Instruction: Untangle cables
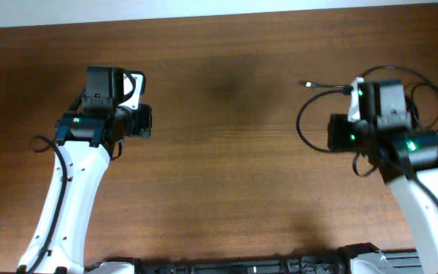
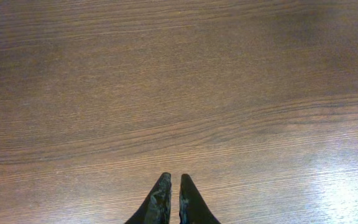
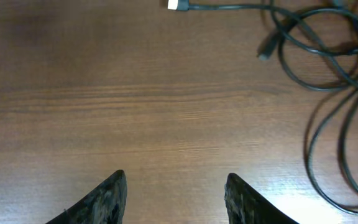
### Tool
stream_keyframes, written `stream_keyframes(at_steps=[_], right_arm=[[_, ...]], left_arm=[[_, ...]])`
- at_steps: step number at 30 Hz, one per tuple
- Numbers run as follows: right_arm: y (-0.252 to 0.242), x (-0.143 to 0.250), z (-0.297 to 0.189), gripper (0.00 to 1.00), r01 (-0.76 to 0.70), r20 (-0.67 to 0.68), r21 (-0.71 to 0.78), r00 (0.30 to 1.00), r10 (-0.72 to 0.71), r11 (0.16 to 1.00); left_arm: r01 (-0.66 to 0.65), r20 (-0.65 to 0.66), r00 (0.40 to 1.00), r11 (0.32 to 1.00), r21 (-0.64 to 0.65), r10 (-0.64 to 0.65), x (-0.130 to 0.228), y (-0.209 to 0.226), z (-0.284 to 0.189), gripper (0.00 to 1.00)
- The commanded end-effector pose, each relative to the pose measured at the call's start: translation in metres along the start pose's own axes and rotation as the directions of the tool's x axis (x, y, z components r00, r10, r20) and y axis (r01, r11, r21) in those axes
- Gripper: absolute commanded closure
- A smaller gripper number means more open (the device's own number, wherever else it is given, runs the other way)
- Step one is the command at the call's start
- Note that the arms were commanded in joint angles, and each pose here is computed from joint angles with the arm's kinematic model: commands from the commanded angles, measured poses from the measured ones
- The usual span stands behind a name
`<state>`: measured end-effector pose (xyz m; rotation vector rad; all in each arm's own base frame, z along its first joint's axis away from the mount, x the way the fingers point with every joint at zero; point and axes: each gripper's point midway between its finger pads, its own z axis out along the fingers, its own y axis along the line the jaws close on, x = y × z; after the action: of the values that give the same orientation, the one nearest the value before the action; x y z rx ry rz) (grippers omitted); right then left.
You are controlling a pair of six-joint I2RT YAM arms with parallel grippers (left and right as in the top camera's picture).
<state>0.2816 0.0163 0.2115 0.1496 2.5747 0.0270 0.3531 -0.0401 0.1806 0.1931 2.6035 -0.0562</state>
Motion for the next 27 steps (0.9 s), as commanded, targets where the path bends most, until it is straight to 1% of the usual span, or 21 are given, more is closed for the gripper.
stream_keyframes(at_steps=[1, 3, 6, 9, 10, 11, 12, 18, 22, 27], right_arm=[[-0.014, 0.003, -0.025, 0.5, -0.002, 0.081, 0.051, 0.997, -0.002, 0.999], [-0.015, 0.007, -0.038, 0.5, -0.005, 0.11, 0.046, 0.994, 0.0, 0.999], [-0.022, 0.016, -0.059, 0.5, -0.013, 0.155, 0.059, 0.988, 0.004, 0.998], [-0.027, 0.024, -0.075, 0.5, -0.02, 0.189, 0.066, 0.982, 0.007, 0.998], [-0.028, 0.026, -0.08, 0.42, -0.025, 0.205, 0.062, 0.979, 0.012, 0.998], [-0.029, 0.027, -0.083, 0.2, -0.027, 0.218, 0.061, 0.976, 0.014, 0.998], [-0.03, 0.028, -0.084, 0.03, -0.028, 0.224, 0.062, 0.974, 0.014, 0.998], [-0.029, 0.028, -0.081, 0.01, -0.026, 0.21, 0.065, 0.978, 0.012, 0.998], [-0.029, 0.028, -0.077, 0.01, -0.024, 0.195, 0.068, 0.981, 0.011, 0.997], [-0.029, 0.031, -0.072, 0.01, -0.02, 0.167, 0.073, 0.986, 0.008, 0.997]], left_arm=[[0.006, 0.031, 0.999, 1.0, 0.01, -0.006, -0.006, -0.001, -0.008, 0.96], [0.006, 0.031, 0.999, 1.0, 0.01, -0.006, -0.006, -0.001, -0.008, 0.97], [0.006, 0.031, 0.999, 1.0, 0.01, -0.007, -0.006, -0.001, -0.008, 0.96], [0.006, 0.032, 0.999, 1.0, 0.01, -0.007, -0.007, 0.0, -0.008, 0.99], [0.006, 0.032, 0.999, 1.0, 0.009, -0.006, -0.007, 0.0, -0.008, 1.0], [0.006, 0.032, 0.999, 1.0, 0.008, -0.006, -0.007, 0.0, -0.008, 1.0], [0.007, 0.032, 0.999, 1.0, 0.006, -0.007, -0.007, 0.0, -0.008, 1.0], [0.006, 0.043, 0.999, 1.0, 0.0, -0.006, -0.008, 0.001, -0.013, 1.0], [0.007, 0.082, 0.997, 0.999, -0.031, -0.005, -0.008, 0.006, -0.029, 1.0], [-0.006, 0.165, 0.986, 0.999, -0.046, 0.014, 0.012, 0.006, -0.054, 1.0]])
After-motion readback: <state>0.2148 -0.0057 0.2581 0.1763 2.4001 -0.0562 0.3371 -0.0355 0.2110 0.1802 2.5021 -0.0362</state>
